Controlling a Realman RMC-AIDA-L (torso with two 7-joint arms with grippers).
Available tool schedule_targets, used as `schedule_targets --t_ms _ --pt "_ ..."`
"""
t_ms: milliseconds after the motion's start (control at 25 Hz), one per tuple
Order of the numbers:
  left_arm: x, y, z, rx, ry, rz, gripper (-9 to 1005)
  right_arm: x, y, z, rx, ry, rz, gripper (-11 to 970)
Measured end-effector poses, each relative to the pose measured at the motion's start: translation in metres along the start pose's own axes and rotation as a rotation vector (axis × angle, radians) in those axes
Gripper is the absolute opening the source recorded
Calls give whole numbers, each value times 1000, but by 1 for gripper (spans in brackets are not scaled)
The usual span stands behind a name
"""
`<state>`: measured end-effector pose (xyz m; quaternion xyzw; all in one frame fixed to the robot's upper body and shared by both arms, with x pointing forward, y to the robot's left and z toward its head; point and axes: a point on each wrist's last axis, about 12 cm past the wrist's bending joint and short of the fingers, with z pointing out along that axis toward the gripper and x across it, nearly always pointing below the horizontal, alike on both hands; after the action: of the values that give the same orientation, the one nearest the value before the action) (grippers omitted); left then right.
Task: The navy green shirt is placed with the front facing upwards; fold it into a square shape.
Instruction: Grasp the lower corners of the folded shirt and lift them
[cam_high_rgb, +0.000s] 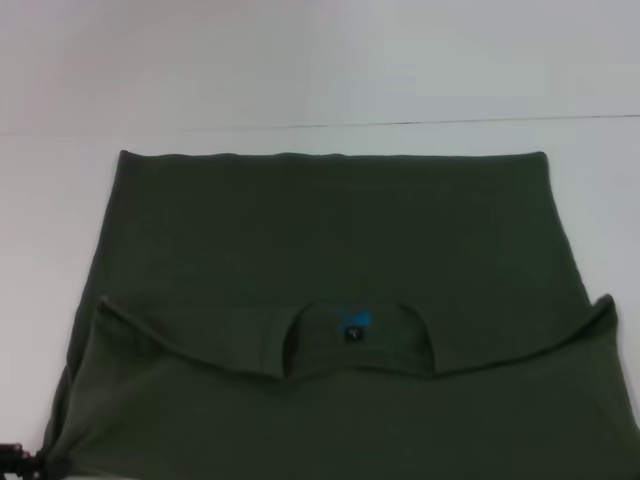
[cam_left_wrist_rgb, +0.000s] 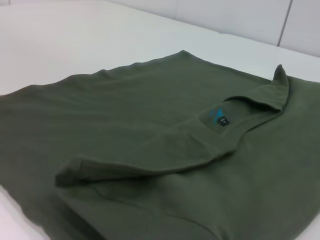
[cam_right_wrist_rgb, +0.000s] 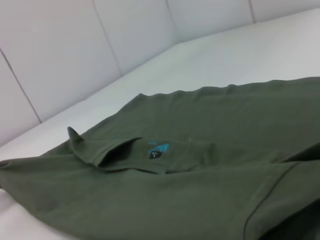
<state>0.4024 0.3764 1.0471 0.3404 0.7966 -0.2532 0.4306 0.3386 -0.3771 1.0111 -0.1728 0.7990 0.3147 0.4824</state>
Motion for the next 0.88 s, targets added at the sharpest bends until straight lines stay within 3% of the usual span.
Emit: schedule_targets --t_ms 360,560,880 --pt "11 -18 -18 31 -24 1 64 18 10 -22 54 10 23 45" --pt "13 -18 -15 72 26 -3 65 16 8 -16 41 13 23 45" --pt "7 -15 -13 70 3 7 65 6 9 -16 18 -50 14 45"
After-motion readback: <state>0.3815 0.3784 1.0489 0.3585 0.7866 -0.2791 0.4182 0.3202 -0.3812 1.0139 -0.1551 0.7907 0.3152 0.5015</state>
